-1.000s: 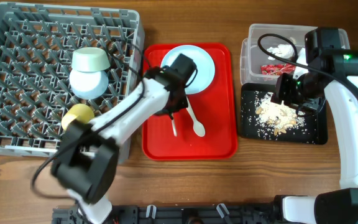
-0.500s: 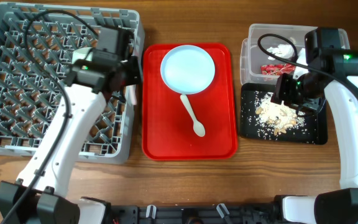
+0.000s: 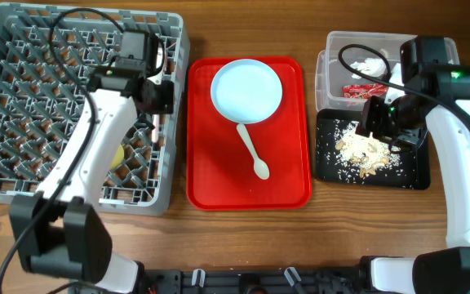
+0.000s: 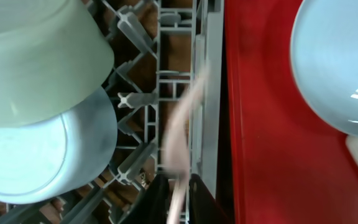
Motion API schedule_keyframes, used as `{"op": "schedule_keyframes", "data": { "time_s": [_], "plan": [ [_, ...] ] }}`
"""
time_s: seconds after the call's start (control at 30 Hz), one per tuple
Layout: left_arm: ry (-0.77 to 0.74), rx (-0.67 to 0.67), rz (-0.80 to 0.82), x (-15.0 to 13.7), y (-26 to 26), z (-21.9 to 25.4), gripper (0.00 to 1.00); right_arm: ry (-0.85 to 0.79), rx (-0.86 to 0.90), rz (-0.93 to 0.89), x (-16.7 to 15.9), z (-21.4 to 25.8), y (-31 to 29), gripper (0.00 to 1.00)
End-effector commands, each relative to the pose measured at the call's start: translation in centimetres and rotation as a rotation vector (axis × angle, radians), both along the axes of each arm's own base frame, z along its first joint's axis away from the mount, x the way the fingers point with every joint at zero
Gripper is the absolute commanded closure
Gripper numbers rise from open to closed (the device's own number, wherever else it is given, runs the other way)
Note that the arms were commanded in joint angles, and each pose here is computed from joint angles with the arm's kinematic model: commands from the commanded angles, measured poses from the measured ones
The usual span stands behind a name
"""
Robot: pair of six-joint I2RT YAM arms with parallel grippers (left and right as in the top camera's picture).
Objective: Sort waste into correct bins and load items into the dishwasher rack
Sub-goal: 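Carry the fork with the left gripper and drop it in the rack, then reach the left gripper to the white spoon and grasp it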
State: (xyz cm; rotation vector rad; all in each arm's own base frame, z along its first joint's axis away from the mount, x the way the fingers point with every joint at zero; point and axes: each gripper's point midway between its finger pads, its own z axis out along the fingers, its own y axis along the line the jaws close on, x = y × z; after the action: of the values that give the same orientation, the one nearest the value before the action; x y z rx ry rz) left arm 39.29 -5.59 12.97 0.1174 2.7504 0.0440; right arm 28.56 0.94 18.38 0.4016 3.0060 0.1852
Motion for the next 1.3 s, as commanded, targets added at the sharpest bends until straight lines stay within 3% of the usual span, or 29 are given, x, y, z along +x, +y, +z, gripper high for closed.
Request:
{"op": "schedule_keyframes", "data": {
  "time_s": [0.0, 0.07, 0.17, 0.4, 0.5, 0.7, 0.93, 1.07, 1.27],
  "plan": [
    [0.002, 0.004, -0.026, 0.4, 0.0, -0.1, 0.75, -0.04, -0.007, 0.002, 0.2, 1.1, -0.1, 0.49],
    [-0.005, 0.001, -0.022, 0.4, 0.0, 0.1, 0.53, -0.038, -0.007, 0.002, 0.1, 1.1, -0.1, 0.49],
    [-0.021, -0.033, -0.033, 0.0, -0.7, 1.1, 0.5, -0.036, -0.007, 0.002, 0.1, 1.1, -0.1, 0.49],
    [-0.007, -0.402, -0.065, -2.2, -8.9, 4.5, 0.44, -0.037, -0.007, 0.002, 0.1, 1.1, -0.1, 0.49],
    [0.05, -0.45, 0.001, -3.0, -11.5, 3.7, 0.4, -0.041, -0.007, 0.002, 0.2, 1.1, -0.1, 0.49],
    [0.131, -0.428, -0.026, -4.3, -17.0, 0.1, 0.41, -0.039, -0.007, 0.003, 0.2, 1.1, -0.1, 0.49],
    [0.323, -0.403, 0.196, -7.0, -20.6, -6.3, 0.36, -0.041, -0.007, 0.002, 0.2, 1.1, -0.1, 0.49],
    [0.353, -0.396, 0.222, -7.7, -22.1, -8.2, 0.35, -0.041, -0.008, 0.002, 0.2, 1.1, -0.1, 0.49],
    [0.334, -0.32, 0.265, -7.8, -22.3, -10.8, 0.42, -0.041, -0.008, 0.003, 0.2, 1.1, -0.1, 0.49]
  ]
}}
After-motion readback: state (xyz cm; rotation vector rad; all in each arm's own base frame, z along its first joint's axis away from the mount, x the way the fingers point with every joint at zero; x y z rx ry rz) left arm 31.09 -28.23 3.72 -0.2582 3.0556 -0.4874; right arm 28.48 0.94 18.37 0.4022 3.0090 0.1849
